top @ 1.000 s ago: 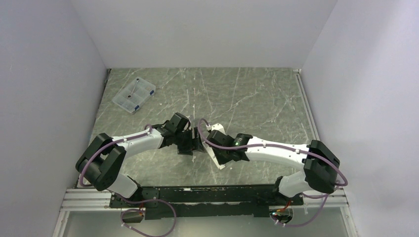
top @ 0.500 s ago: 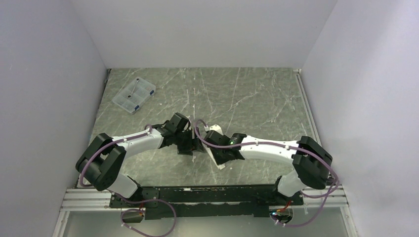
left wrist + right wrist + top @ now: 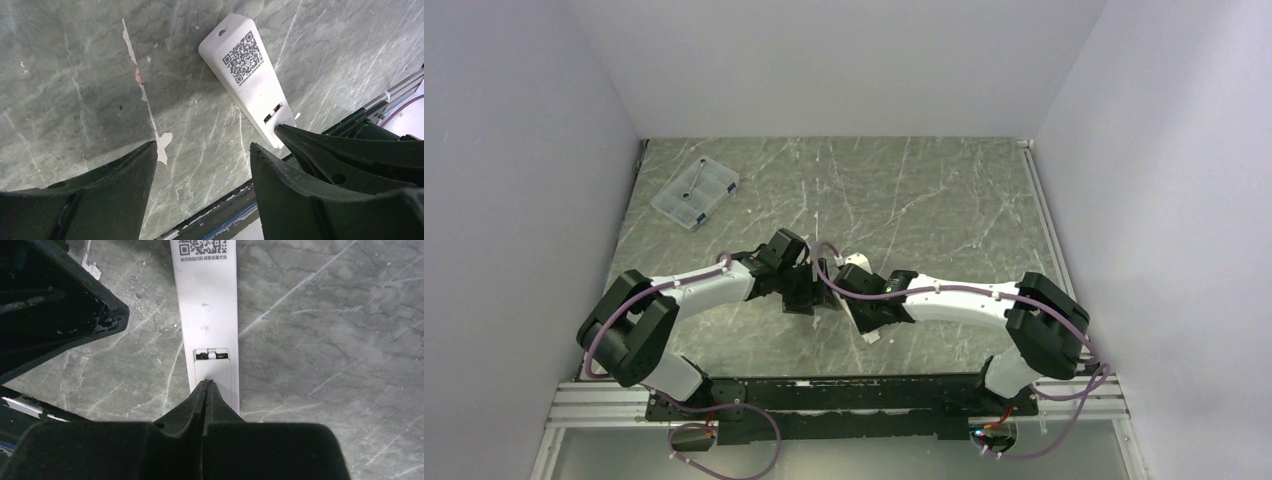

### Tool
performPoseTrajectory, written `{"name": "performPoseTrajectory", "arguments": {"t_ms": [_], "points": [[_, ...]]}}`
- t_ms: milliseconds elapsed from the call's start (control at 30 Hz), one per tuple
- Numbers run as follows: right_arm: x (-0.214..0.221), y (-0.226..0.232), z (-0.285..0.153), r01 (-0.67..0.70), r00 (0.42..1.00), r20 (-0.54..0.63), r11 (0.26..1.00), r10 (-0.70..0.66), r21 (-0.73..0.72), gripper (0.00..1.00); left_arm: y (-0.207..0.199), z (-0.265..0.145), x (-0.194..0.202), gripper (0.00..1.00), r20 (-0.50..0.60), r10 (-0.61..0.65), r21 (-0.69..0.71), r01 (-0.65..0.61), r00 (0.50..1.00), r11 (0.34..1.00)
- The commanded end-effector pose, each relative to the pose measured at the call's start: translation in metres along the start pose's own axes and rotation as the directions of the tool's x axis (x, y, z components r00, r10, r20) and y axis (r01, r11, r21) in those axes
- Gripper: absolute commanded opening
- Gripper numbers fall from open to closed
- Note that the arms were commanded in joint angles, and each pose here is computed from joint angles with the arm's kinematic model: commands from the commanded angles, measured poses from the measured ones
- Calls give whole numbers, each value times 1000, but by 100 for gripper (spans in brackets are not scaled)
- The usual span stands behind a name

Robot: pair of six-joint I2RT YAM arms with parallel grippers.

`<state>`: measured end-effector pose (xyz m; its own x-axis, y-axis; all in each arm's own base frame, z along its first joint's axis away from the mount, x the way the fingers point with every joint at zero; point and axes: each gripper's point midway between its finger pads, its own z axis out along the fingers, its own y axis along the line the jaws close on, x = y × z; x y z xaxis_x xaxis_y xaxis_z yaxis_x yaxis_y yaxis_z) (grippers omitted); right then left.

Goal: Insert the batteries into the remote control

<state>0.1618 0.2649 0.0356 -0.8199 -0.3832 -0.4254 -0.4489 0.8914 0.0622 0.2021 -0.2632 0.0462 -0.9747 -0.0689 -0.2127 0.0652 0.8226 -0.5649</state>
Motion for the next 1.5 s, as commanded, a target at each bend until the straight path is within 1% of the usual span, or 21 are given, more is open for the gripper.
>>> {"name": "performPoseTrajectory", "arguments": {"t_ms": [0,400,600,800,1100,1167,1267,1333,1367,1467], "points": [[3,-3,9,0,1000,-13,1000,0,14,0,-7,-8,-3,73,13,25,25,-26,1000,999],[6,-7,23,0,1000,-29,999,1,39,0,-6,-9,-2,73,11,30,22,-30,1000,999],[-2,-9,22,-2,1000,-17,999,3,39,0,-6,-8,-2,73,9,30,21,-30,1000,999],[-18,-3,8,-4,1000,29,1000,4,17,0,-8,-9,-5,73,15,35,20,-35,999,999],[-42,0,-28,-31,991,128,999,34,-29,0,-10,-9,-9,73,21,44,14,-45,999,999],[-45,-1,-36,-39,988,147,999,44,-35,3,-10,-9,-10,73,23,43,12,-44,999,999],[-42,-6,-46,-49,986,157,998,54,-36,15,-11,-9,-11,74,24,46,14,-46,999,999],[-37,-10,-49,-58,986,157,998,61,-27,26,-12,-10,-12,74,26,47,16,-47,999,999],[-35,-13,-51,-64,985,158,998,67,-25,30,-13,-9,-12,74,26,49,17,-49,998,999],[-25,-18,-53,-82,985,148,996,85,-22,38,-13,-10,-13,74,28,48,21,-49,998,999]]}}
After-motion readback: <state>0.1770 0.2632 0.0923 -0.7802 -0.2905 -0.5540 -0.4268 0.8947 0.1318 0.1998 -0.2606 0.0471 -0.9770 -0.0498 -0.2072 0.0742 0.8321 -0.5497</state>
